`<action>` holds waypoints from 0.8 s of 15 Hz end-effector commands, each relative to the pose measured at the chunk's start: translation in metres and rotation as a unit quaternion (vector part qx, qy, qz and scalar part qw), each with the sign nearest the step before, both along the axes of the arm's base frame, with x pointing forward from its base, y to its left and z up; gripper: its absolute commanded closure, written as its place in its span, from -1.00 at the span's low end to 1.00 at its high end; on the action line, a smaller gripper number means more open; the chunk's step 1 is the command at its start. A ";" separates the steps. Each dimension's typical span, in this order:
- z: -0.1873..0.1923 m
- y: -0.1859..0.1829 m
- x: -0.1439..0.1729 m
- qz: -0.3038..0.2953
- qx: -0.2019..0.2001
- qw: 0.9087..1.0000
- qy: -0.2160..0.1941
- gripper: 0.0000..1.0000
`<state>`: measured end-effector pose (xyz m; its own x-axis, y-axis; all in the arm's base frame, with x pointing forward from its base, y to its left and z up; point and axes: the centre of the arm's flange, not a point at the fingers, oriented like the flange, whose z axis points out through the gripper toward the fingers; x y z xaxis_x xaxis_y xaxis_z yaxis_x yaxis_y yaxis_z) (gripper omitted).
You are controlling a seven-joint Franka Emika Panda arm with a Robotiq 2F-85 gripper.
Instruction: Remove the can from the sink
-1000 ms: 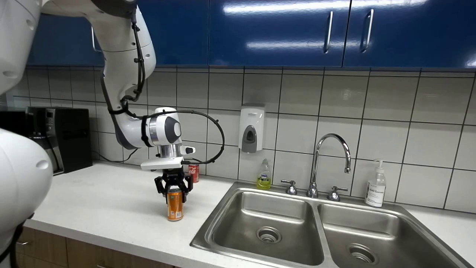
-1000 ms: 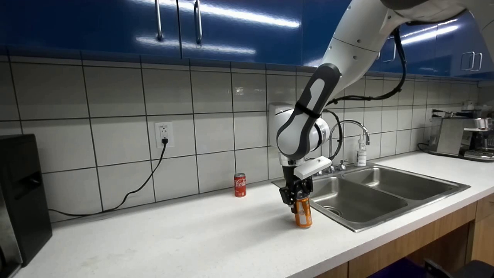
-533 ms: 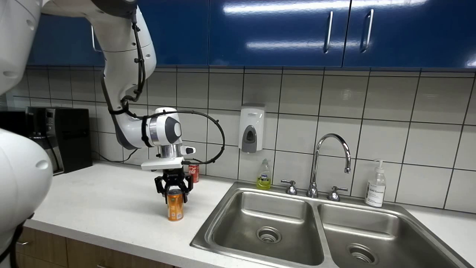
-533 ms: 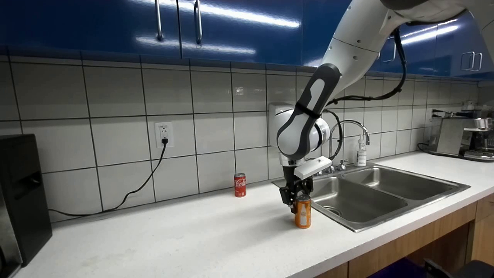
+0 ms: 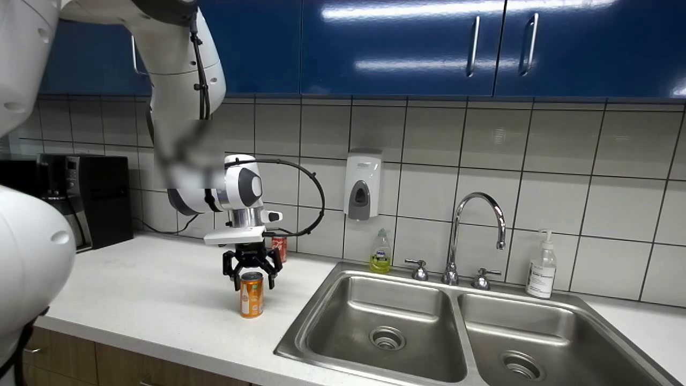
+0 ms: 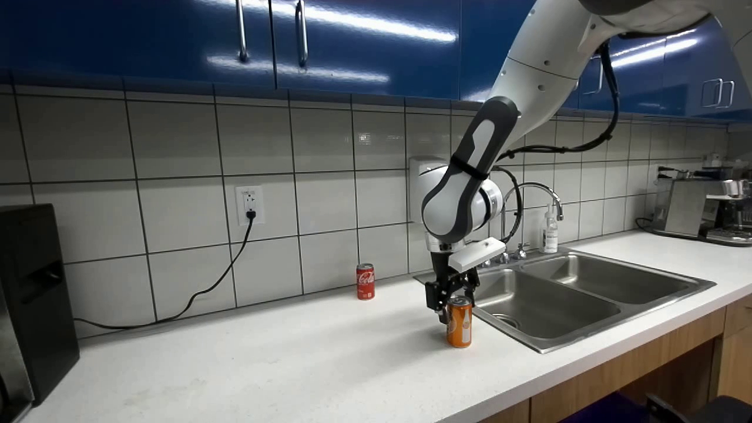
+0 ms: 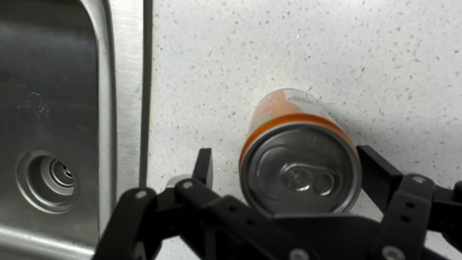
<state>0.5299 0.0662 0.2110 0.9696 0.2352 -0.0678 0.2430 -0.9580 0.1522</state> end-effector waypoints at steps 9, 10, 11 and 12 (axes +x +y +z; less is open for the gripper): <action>0.035 -0.003 -0.004 -0.006 0.004 1.000 -0.020 -1.00; 0.039 -0.004 -0.004 -0.008 0.005 1.000 -0.023 -1.00; 0.043 -0.005 -0.004 -0.008 0.006 1.000 -0.027 -1.00; 0.049 -0.005 -0.005 -0.010 0.008 0.999 -0.030 -1.00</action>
